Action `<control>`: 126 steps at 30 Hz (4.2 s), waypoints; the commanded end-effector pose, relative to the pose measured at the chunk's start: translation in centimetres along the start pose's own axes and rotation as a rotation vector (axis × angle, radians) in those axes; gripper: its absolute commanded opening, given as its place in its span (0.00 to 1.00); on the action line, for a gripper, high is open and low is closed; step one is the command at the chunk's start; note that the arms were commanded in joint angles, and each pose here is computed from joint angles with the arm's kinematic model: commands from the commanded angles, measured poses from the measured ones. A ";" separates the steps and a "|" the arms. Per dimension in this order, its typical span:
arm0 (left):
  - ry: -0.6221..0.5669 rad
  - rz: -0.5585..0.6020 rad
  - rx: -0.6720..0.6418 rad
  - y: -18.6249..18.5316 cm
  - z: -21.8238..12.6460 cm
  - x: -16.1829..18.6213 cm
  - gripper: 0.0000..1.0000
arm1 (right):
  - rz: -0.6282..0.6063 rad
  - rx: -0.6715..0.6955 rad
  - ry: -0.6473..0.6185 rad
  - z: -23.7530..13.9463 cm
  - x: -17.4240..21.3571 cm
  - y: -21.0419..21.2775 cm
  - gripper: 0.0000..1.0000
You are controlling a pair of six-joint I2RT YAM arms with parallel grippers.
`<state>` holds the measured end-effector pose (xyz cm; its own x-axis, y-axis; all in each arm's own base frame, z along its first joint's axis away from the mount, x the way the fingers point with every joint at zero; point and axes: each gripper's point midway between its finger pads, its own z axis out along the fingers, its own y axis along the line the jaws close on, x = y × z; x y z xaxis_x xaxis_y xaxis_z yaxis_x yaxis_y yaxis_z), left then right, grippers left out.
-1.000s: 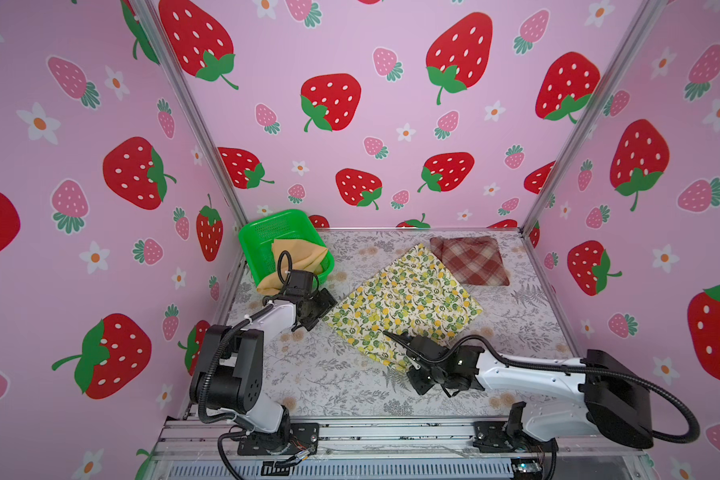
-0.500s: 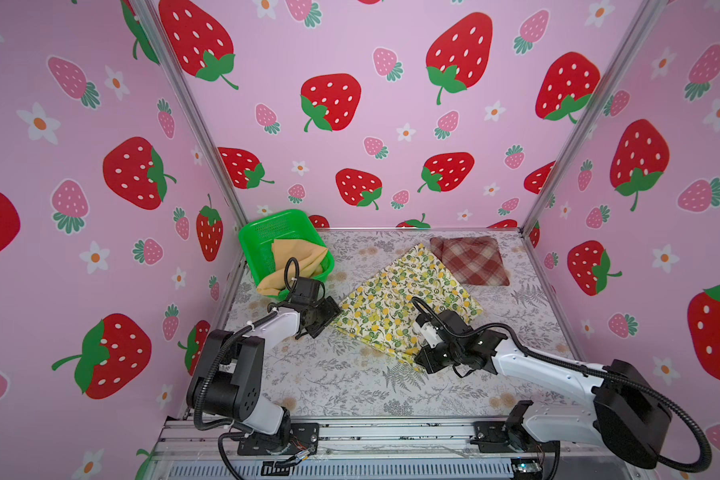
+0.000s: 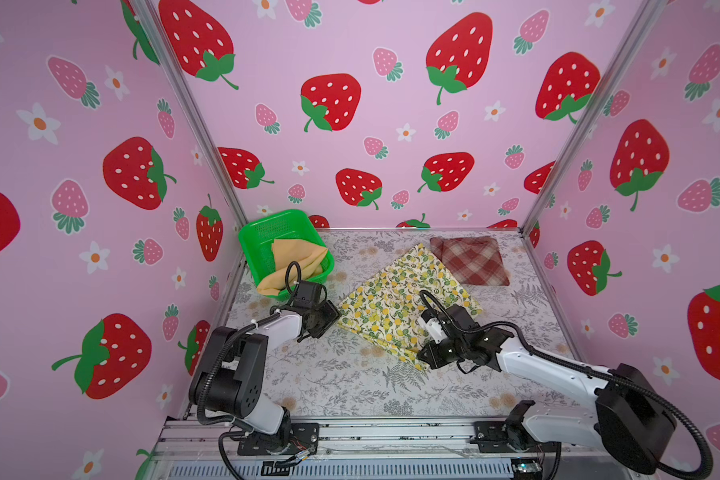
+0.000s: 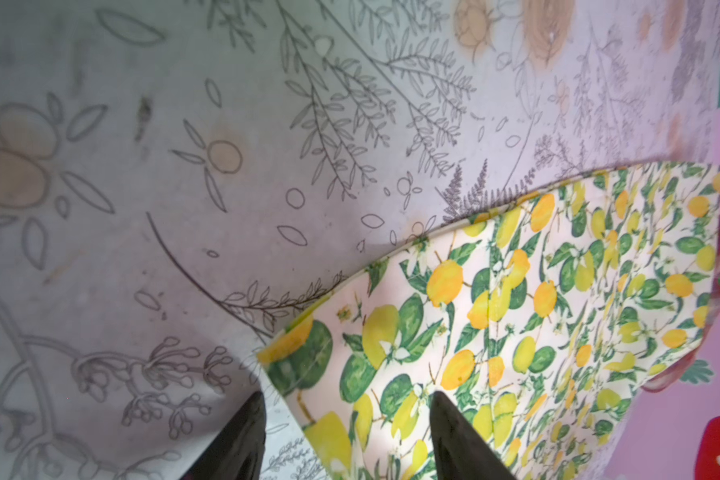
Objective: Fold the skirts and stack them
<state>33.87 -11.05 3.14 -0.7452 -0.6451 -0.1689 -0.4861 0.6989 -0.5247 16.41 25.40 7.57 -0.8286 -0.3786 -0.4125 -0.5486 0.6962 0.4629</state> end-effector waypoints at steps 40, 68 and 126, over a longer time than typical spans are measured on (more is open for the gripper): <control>-0.239 0.124 0.149 -5.6 -18.9 -1.8 0.00 | -0.175 -0.361 -0.082 -5.5 -2.5 12.6 0.12; -0.127 0.170 0.085 -19.9 -1.6 -9.9 0.00 | 0.152 -0.083 -0.197 -3.3 -8.1 -3.6 0.11; -0.046 0.232 0.091 -23.2 5.8 -7.9 0.70 | 0.200 0.243 -0.301 -3.0 -11.4 -11.3 0.73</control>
<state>54.16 -23.49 7.46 -0.8224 -0.4874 -0.2935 -0.3112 0.8172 -0.4851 31.46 19.42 6.73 -0.8624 -0.0444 -0.5042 -0.2669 0.8863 0.3784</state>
